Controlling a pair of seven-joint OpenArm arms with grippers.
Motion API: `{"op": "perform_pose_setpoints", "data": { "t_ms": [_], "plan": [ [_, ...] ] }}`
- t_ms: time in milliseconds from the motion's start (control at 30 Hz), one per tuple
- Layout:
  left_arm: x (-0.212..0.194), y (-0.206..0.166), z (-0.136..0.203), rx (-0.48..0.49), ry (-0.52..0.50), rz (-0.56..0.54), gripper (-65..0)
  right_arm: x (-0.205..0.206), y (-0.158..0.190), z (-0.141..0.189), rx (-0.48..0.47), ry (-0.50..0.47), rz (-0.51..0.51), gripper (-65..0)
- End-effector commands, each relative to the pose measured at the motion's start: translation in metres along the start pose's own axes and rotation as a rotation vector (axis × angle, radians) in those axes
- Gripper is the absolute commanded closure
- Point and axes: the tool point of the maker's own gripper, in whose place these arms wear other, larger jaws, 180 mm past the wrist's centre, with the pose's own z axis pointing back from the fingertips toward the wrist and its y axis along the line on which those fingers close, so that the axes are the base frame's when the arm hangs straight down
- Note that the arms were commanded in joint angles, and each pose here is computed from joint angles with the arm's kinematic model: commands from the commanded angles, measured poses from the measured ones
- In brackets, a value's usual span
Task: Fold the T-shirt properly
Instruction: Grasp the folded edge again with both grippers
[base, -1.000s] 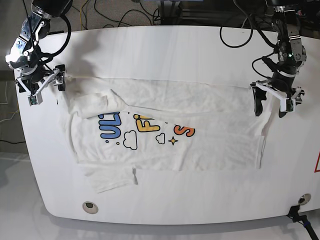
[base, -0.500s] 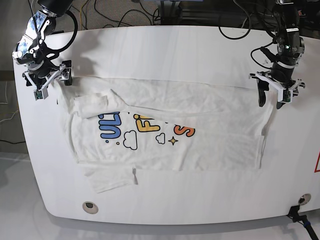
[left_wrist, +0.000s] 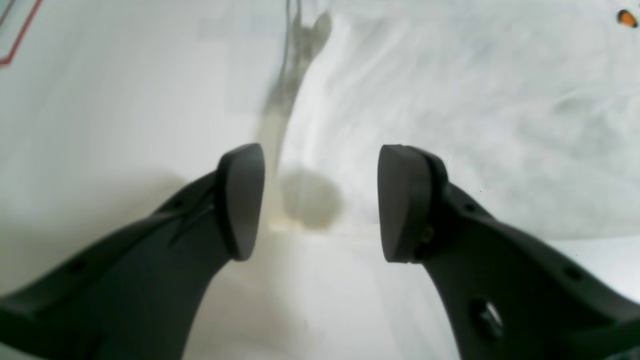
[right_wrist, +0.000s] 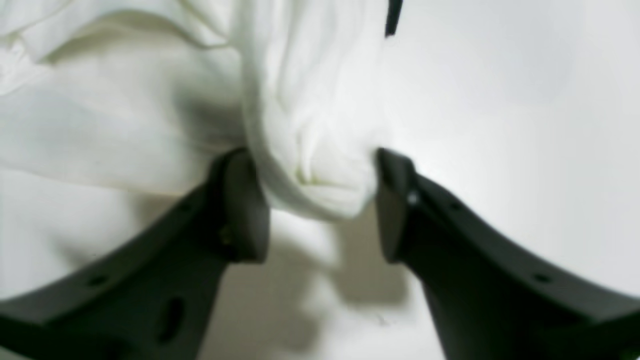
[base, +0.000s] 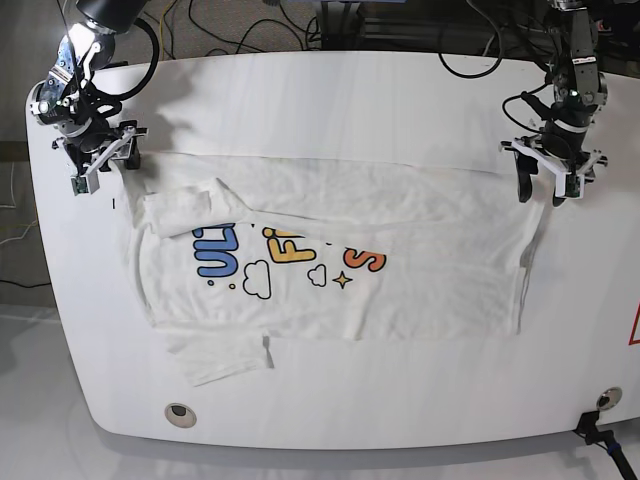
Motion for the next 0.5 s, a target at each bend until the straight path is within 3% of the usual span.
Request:
{"op": "perform_pose_setpoints", "data": {
  "t_ms": [0,167,467],
  "plan": [
    [0.011,0.016,0.001,0.034,-0.040,-0.004,-33.9,0.015,-0.007,0.004,-0.012,-0.043,0.011,-24.5],
    [0.017,0.021,-0.006,0.047,-0.055,0.007,-33.9,0.014,-0.007,0.004,-0.012,-0.042,0.011,-14.2],
    [-0.006,0.021,-0.020,0.036,0.004,0.047,-34.0,0.012,-0.007,0.004,-0.012,-0.037,0.011,-13.5]
  ]
}}
